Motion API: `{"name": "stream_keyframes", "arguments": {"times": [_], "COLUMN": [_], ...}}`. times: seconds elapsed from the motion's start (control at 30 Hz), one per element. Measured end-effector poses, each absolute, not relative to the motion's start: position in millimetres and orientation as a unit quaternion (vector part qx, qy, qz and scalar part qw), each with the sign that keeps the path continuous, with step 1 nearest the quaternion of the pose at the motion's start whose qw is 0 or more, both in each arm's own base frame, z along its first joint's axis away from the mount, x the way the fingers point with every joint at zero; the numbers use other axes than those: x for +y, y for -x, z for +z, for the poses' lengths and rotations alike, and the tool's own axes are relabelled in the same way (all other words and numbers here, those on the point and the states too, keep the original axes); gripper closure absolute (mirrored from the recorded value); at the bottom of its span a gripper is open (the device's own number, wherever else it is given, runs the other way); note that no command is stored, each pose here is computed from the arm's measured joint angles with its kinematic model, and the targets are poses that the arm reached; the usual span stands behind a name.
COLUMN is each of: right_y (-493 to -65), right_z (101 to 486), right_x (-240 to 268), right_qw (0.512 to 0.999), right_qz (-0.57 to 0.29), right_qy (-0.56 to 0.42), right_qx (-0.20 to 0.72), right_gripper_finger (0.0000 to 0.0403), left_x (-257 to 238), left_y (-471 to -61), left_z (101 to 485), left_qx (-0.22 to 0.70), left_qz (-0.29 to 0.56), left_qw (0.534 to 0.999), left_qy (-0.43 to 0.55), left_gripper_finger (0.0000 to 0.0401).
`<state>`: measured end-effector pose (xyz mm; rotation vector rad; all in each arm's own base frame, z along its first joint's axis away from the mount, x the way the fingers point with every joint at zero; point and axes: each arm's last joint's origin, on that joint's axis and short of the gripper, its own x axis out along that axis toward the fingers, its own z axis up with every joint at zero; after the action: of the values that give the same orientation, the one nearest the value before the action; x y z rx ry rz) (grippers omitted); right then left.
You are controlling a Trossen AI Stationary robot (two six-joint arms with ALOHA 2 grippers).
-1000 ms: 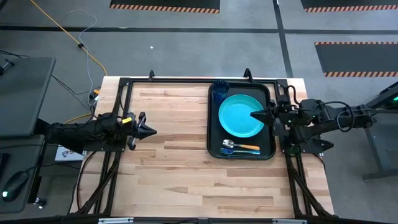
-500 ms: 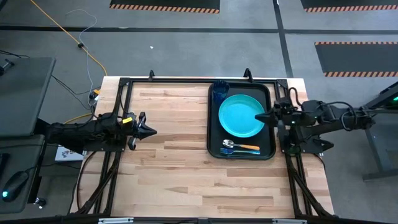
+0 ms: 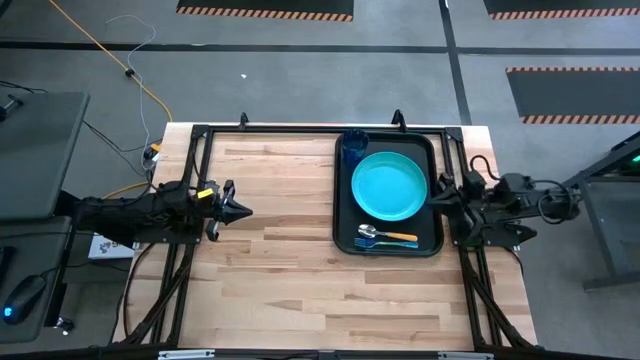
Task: Pick and place plate/cup/fork/spoon on tray
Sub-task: Return to Home Position
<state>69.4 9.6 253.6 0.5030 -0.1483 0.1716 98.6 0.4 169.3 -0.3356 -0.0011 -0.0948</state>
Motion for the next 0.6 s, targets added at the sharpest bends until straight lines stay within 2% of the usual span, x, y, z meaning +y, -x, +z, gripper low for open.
{"name": "stream_keyframes", "arguments": {"times": [0.1,0.27,0.43,0.6], "right_y": [-73.3,-77.1,-84.7,-90.3], "right_z": [246.8,238.6,218.7,201.1], "right_x": [10.2,9.2,6.8,3.2], "right_qw": [0.969,0.966,0.960,0.974], "right_qz": [0.092,0.105,0.115,0.098], "right_qy": [-0.215,-0.172,-0.169,-0.105], "right_qx": [-0.079,-0.161,-0.190,-0.174], "right_gripper_finger": [0.0403,0.0403,0.0403,0.0403], "left_x": [0.4,0.6,0.7,0.7], "left_y": [-98.9,-99.2,-99.2,-99.2], "left_z": [168.9,168.1,168.1,168.1], "left_qx": [0.002,0.006,0.006,0.006], "left_qz": [-0.047,-0.043,-0.041,-0.041], "left_qw": [0.985,0.985,0.985,0.985], "left_qy": [0.167,0.168,0.168,0.168], "left_gripper_finger": [0.0401,0.0401,0.0401,0.0401]}}
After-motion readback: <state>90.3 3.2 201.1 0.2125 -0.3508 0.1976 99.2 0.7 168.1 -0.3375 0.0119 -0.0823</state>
